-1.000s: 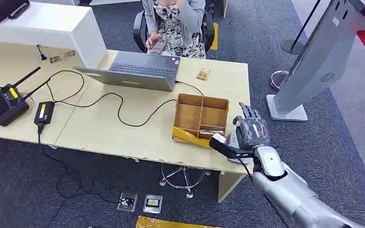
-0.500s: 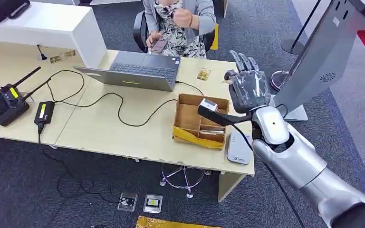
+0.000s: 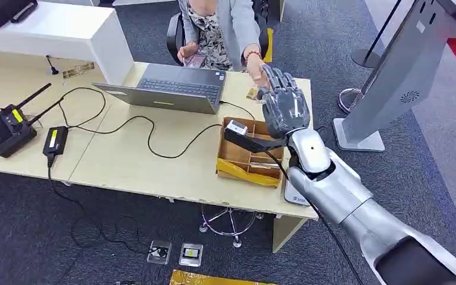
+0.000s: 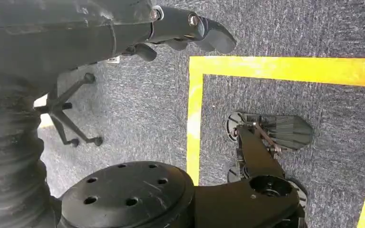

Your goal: Pass the card to the sensor for recognition and then transmit it.

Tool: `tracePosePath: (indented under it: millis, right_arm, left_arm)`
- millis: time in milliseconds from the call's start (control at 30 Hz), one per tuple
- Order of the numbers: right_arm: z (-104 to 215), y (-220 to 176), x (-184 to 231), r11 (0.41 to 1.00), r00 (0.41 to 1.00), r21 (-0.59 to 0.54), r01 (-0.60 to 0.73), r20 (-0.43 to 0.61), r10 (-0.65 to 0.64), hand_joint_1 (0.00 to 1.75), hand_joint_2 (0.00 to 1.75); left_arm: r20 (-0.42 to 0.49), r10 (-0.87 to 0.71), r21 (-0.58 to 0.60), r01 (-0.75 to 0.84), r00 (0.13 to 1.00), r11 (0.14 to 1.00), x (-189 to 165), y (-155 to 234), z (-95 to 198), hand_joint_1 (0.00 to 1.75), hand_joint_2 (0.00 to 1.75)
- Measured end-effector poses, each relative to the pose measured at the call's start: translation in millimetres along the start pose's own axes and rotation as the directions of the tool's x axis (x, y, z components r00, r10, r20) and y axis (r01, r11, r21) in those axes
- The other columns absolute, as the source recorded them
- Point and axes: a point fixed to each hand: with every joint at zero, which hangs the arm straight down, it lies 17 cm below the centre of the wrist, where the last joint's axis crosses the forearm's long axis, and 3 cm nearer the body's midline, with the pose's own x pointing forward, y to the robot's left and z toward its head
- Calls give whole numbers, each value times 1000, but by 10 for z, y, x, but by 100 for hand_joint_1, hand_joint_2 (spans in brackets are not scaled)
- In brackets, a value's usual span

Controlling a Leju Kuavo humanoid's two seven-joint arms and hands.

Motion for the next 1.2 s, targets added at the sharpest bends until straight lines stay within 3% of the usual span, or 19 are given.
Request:
tracePosePath:
  millis: [267,300,333,367,733,967,1200]
  right_arm:
    - [12,141,-136,999,999,31,-14,-41,15,175,175]
    - [16,152,-151,999,999,34,-17,-44,18,68,175]
    - [18,159,-163,999,999,35,-23,-47,24,0,175]
    - [21,167,-179,999,998,38,-26,-52,28,0,0]
    - [103,303,-279,995,994,74,-61,-85,67,0,0]
    - [180,238,-245,996,991,40,-81,-102,85,0,0]
    - [650,468,-106,993,986,106,48,-166,-30,0,0]
  left_arm:
    - [-5,-4,-7,3,1000,1000,-12,-13,2,0,175]
    - [-10,-5,-10,5,1000,1000,-20,-20,3,0,175]
    - [-14,-6,-14,6,1000,1000,-27,-28,5,0,175]
    - [-19,-7,-17,7,1000,1000,-38,-33,6,0,175]
    - [-30,-17,-23,16,999,1000,-57,-46,8,0,175]
    - [-37,-3,-12,3,999,1000,-66,-31,6,0,175]
    - [-59,29,-17,-30,998,999,-100,-104,15,0,175]
